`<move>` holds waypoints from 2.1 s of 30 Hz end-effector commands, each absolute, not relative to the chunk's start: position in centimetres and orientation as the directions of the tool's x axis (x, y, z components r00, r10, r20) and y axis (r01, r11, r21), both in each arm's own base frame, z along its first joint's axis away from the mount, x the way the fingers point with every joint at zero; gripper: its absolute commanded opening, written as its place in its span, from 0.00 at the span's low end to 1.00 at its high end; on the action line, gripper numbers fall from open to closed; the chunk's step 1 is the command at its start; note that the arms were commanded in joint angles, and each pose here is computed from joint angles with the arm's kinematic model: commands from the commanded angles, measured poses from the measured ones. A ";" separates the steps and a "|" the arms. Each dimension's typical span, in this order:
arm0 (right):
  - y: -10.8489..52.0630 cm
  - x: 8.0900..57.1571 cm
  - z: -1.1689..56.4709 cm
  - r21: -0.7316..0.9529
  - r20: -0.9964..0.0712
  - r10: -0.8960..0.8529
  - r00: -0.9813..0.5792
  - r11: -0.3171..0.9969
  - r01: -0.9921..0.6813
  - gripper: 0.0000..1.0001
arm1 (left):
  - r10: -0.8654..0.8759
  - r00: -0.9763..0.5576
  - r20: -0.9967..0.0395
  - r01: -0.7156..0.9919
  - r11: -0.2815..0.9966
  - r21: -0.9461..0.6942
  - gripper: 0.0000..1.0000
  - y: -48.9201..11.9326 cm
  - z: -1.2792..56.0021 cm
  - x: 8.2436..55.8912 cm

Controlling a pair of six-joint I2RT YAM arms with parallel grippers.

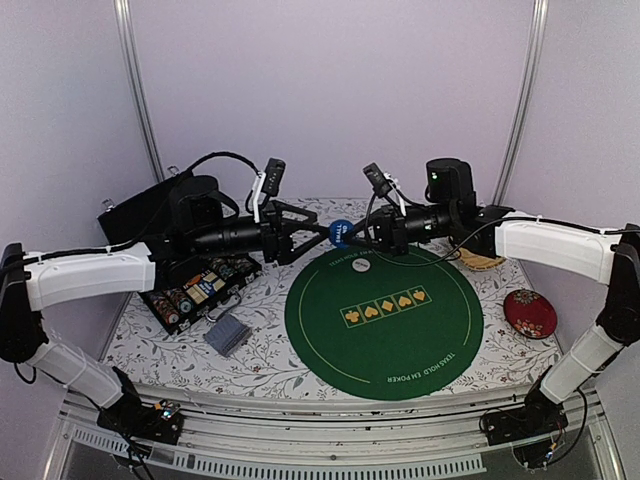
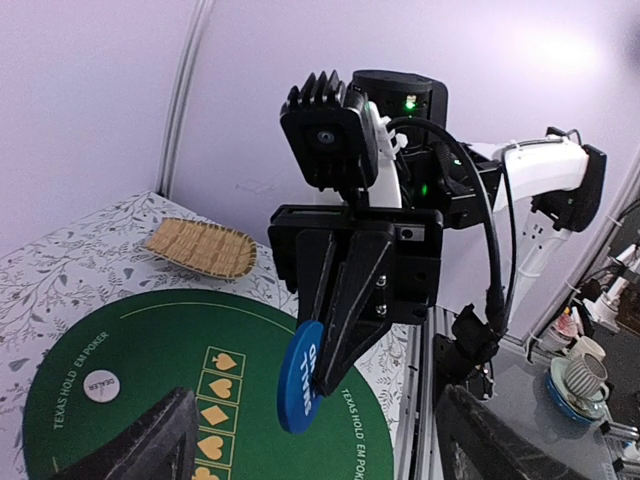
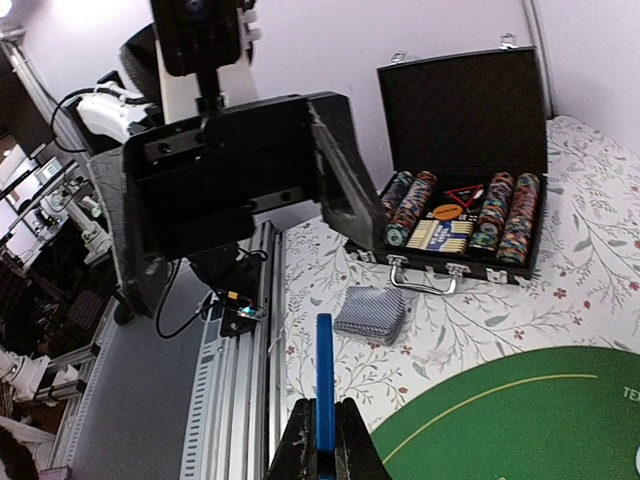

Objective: Distribute texas hold em gaming equipment
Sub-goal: Pass from the left arm to the right, then place the small blind button on the poker table mat.

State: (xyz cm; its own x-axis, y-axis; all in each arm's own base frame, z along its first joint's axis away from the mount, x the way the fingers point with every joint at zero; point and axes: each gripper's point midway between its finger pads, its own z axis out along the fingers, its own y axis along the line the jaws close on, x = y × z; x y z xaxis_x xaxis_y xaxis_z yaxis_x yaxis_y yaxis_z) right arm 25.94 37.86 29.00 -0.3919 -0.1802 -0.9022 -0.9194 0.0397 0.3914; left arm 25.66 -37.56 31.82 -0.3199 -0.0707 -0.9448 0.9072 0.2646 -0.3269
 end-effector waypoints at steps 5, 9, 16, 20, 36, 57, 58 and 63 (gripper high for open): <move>34.8 30.5 27.9 0.426 -0.871 -0.140 -0.471 0.260 -0.867 0.01 | -0.081 -0.324 -0.942 0.845 0.423 -0.327 0.91 -35.3 30.9 27.8; 32.9 32.2 27.5 0.466 -0.851 -0.083 -0.519 0.337 -0.818 0.01 | -0.075 -0.333 -0.940 0.840 0.430 -0.332 0.94 -35.2 30.5 27.8; 29.8 34.3 25.5 0.556 -0.783 -0.007 -0.623 0.441 -0.704 0.01 | -0.061 -0.340 -0.939 0.837 0.435 -0.331 0.97 -35.3 30.1 27.8; 29.2 34.7 24.7 0.581 -0.757 0.003 -0.654 0.461 -0.671 0.01 | -0.064 -0.342 -0.938 0.837 0.433 -0.335 0.97 -35.2 30.0 27.8; 24.8 36.6 21.4 0.596 -0.687 0.043 -0.725 0.604 -0.529 0.01 | -0.051 -0.360 -0.932 0.828 0.443 -0.344 0.98 -35.5 29.7 28.1; 12.4 26.6 4.1 0.633 -0.090 0.170 -0.981 0.770 0.075 0.02 | 0.054 -0.422 -0.905 0.757 0.570 -0.319 0.98 -34.7 25.9 29.9; 11.9 25.9 3.7 0.605 -0.078 0.175 -0.981 0.790 0.093 0.02 | 0.058 -0.421 -0.905 0.755 0.576 -0.315 0.98 -34.6 25.7 29.9; 11.6 25.2 4.3 0.593 -0.018 0.217 -0.976 0.788 0.164 0.02 | 0.069 -0.421 -0.904 0.736 0.608 -0.297 0.98 -34.1 25.4 30.5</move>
